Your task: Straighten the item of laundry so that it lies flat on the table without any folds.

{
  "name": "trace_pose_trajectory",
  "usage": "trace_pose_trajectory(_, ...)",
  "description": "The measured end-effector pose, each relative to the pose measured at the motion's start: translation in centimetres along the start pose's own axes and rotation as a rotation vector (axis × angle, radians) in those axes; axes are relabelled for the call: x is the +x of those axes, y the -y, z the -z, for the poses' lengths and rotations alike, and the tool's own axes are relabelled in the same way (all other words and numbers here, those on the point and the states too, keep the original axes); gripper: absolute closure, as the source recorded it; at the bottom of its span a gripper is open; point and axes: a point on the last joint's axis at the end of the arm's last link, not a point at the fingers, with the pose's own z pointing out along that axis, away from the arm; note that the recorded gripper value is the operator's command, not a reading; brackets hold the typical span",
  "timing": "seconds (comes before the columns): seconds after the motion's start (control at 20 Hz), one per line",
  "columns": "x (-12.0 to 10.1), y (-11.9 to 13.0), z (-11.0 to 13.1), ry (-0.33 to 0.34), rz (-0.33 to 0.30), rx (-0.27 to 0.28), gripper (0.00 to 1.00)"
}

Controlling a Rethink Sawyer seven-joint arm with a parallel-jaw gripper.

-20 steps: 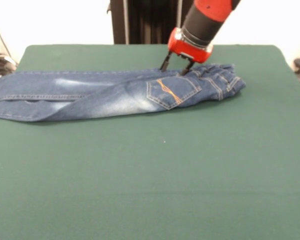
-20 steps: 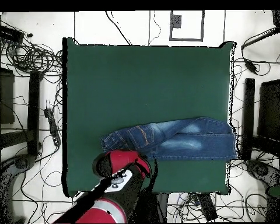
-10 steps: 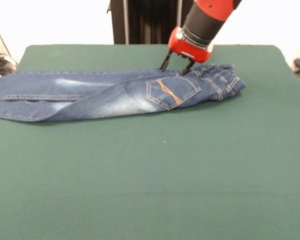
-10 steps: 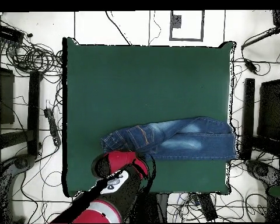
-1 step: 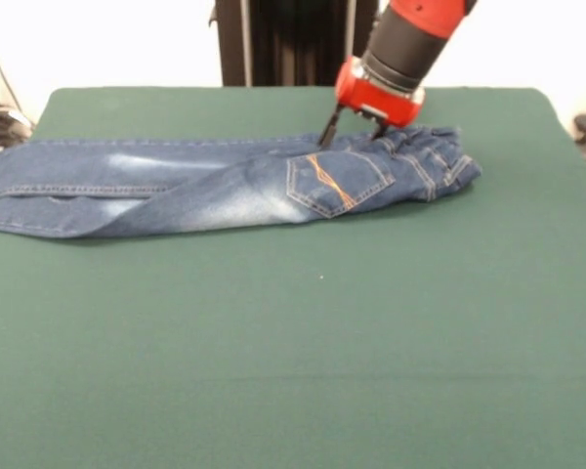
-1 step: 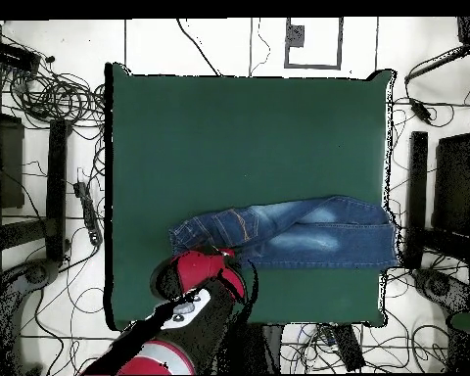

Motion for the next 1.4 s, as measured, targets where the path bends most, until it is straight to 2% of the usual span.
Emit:
trace_pose_trajectory(0.15,-1.1,0.1,0.0,0.05,-0.016,-0.023,0.0)
trace_pose_trajectory(0.2,-2.0,0.3,0.0,0.068,-0.04,-0.044,0.0)
trace_pose_trajectory(0.5,-3.7,1.1,0.0,0.046,-0.096,-0.077,0.0)
trace_pose_trajectory(0.7,-4.4,1.1,0.2,0.041,-0.104,-0.083,0.0)
trace_pose_trajectory(1.15,-6.9,0.5,2.6,0.087,-0.122,-0.107,0.0)
trace_pose_trajectory(1.4,-8.6,-1.1,5.7,0.133,-0.125,-0.118,0.0)
